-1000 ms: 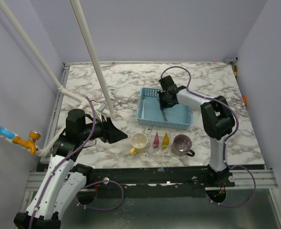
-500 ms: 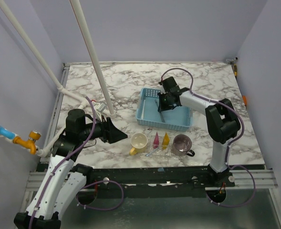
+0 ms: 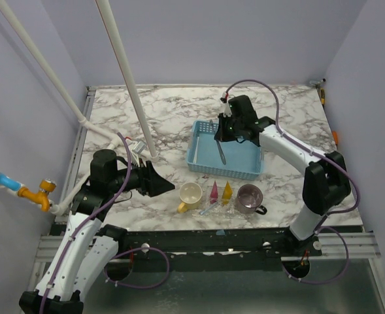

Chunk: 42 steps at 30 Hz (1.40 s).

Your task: Prepare toiletry sets of a toothbrush and toothpaste on the tray

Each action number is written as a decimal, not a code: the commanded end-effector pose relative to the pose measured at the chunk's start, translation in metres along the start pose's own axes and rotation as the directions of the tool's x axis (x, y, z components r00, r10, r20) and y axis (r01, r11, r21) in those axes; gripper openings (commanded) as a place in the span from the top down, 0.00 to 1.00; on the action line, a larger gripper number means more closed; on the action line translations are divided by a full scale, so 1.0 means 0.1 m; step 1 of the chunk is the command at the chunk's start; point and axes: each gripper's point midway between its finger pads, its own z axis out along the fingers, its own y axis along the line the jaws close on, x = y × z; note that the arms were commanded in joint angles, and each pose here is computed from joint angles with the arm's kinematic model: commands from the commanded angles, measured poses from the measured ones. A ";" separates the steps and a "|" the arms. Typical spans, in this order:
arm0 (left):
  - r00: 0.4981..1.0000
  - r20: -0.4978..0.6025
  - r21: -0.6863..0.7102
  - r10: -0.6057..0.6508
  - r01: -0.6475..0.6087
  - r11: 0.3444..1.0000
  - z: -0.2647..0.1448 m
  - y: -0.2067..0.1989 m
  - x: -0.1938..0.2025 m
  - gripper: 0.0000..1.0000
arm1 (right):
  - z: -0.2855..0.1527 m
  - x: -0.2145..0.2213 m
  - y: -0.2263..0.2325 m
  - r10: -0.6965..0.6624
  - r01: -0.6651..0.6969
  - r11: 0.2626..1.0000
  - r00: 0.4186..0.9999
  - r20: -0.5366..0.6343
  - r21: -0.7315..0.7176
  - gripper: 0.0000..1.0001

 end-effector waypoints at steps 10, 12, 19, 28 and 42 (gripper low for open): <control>1.000 -0.003 0.002 0.005 -0.005 1.000 0.02 0.04 0.01 0.38 | -0.84 -0.26 0.68 -0.100 0.126 0.971 0.986 0.137 -0.202 0.99; 1.000 -0.007 0.010 0.001 -0.001 1.000 0.03 0.04 0.01 0.37 | -0.94 -0.20 0.78 -0.117 0.146 0.962 0.984 0.132 -0.230 0.99; 1.000 -0.029 0.043 -0.010 0.011 0.999 0.05 0.01 0.03 0.37 | -1.13 0.25 1.14 -0.193 0.205 0.911 0.979 0.070 -0.357 0.99; 0.999 -0.044 0.118 0.010 -0.005 0.993 0.05 -0.11 0.06 0.37 | -1.54 0.74 1.48 -0.203 0.190 0.798 0.978 0.041 -0.572 0.99; 0.996 -0.083 0.303 0.020 0.006 0.953 0.06 -0.65 0.25 0.37 | -2.42 0.39 1.90 0.218 0.044 0.595 0.952 0.214 -0.803 0.99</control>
